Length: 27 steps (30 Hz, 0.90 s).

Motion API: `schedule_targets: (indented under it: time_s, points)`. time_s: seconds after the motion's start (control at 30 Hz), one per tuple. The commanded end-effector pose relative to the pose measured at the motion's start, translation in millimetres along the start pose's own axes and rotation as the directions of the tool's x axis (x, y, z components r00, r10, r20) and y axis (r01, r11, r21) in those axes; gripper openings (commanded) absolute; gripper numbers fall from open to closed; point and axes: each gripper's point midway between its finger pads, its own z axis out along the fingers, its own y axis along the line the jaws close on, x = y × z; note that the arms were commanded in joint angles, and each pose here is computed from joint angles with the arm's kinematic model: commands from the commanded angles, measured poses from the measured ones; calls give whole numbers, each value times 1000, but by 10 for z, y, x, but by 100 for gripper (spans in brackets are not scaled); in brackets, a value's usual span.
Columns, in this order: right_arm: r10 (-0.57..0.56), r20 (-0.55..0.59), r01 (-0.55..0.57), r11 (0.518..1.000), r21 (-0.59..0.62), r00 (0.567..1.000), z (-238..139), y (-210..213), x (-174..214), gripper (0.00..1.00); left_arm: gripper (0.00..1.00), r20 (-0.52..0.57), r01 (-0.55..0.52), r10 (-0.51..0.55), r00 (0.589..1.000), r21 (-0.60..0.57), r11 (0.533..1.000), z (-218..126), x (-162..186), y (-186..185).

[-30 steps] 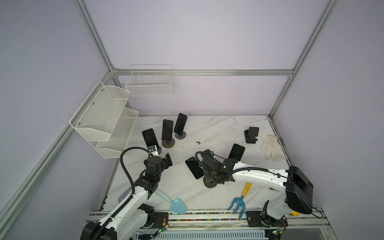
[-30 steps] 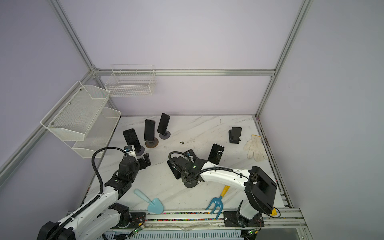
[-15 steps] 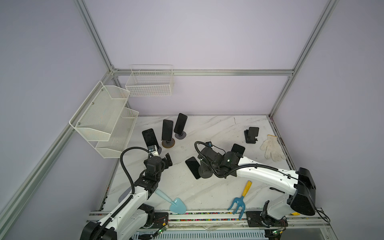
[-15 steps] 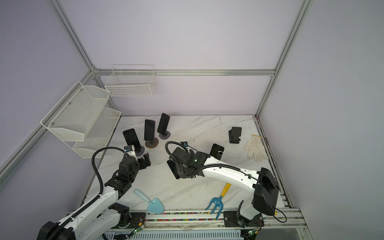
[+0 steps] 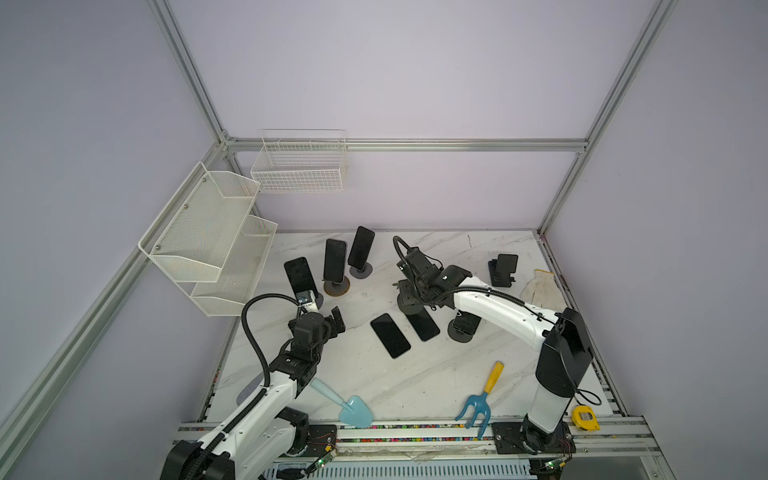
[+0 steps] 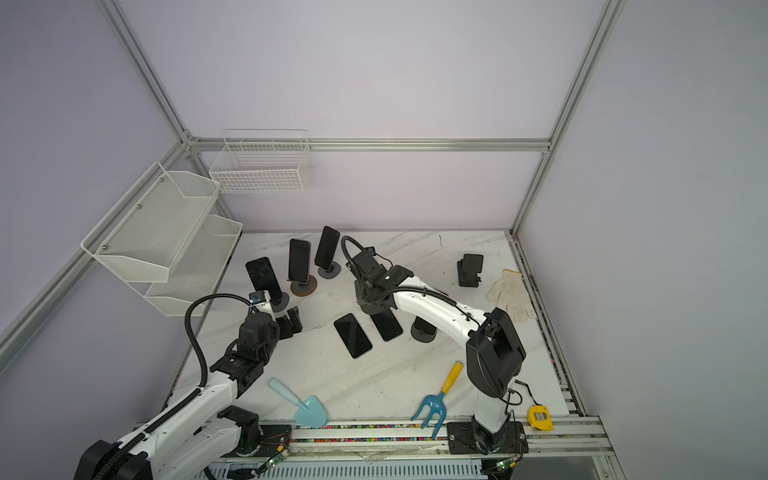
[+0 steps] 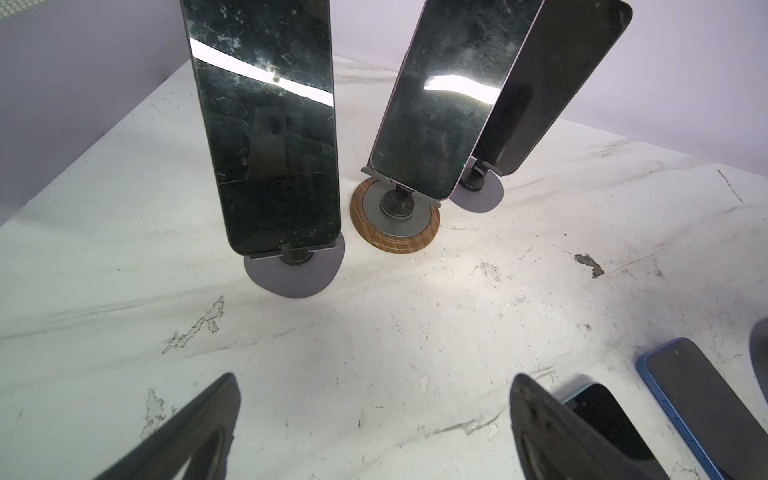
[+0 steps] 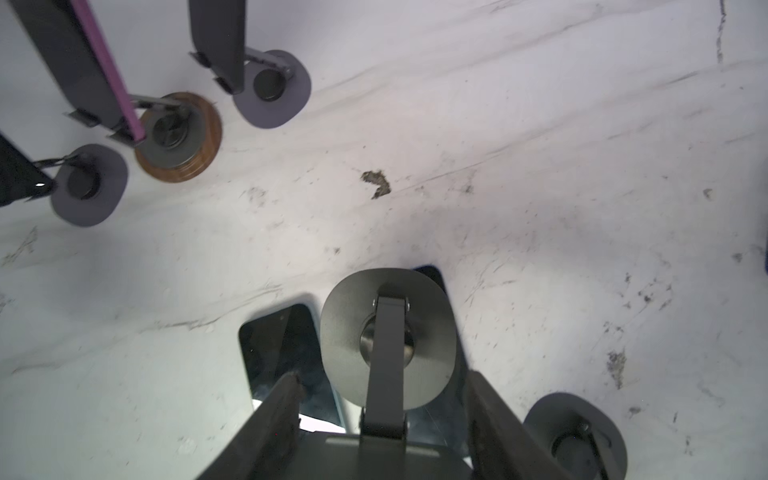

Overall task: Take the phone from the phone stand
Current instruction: 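Carry the grey stand with the right gripper toward the white glove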

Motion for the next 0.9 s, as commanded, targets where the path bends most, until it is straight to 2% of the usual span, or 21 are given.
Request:
schedule_targets:
  time_s: [0.0,0.07,0.17,0.37,0.7,0.87]
  points:
    - [-32,56,31,999,11,998,126,-193,-365,59,100,14,20,-21,1000,12,1000,10,-4,-15]
    - [-9,83,6,999,47,997,272,-432,-571,59,100,11,21,-22,1000,14,1000,18,-1,-23]
    - [92,48,-94,995,36,995,511,-737,-753,58,100,7,23,-23,1000,22,1000,34,2,-44]
    - [129,95,-142,979,146,987,759,-1213,-988,59,100,1,25,-25,1000,20,1000,26,0,-43]
    - [251,139,-281,918,280,958,909,-2301,-1127,59,100,2,30,-30,1000,29,999,20,6,-53]
    - [293,145,-324,903,284,945,1016,-2631,-1119,60,100,-5,30,-30,1000,27,999,35,20,-57]
